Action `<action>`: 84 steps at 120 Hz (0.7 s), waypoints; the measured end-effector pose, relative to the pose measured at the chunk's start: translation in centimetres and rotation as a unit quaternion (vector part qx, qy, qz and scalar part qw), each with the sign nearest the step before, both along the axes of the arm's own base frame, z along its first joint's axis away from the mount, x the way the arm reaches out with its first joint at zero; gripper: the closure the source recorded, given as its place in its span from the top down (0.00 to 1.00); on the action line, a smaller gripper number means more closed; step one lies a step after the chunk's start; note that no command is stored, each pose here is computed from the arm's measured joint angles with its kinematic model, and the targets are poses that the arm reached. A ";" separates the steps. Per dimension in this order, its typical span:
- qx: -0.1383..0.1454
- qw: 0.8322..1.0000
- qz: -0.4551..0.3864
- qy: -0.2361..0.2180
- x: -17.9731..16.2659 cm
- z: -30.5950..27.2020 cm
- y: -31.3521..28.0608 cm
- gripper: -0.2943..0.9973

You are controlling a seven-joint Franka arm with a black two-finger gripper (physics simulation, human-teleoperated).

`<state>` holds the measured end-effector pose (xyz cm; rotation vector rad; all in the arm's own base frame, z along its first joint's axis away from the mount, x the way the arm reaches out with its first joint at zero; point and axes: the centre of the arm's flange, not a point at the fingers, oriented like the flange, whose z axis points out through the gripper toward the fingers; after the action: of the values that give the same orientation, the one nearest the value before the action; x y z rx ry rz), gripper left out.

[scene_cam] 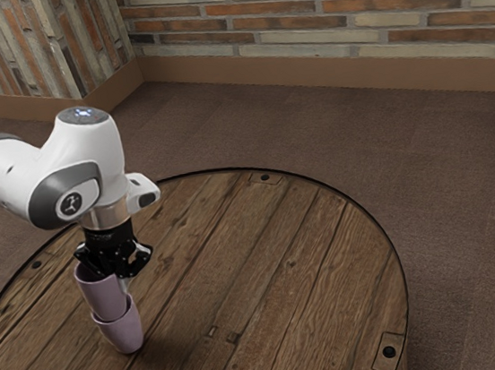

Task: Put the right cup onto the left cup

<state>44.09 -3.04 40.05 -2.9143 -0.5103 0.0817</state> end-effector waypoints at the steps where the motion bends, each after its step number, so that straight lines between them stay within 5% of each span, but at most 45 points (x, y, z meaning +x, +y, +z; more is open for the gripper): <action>1: 0.000 1.000 0.000 0.000 0.0 0.0 0.0 0.17; 58: -0.002 1.000 0.004 0.005 0.4 -1.3 0.0 0.17; 84: -0.006 1.000 0.004 0.007 0.5 -1.7 -0.1 0.41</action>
<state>44.61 -3.13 38.35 -2.9217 -0.5210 0.1063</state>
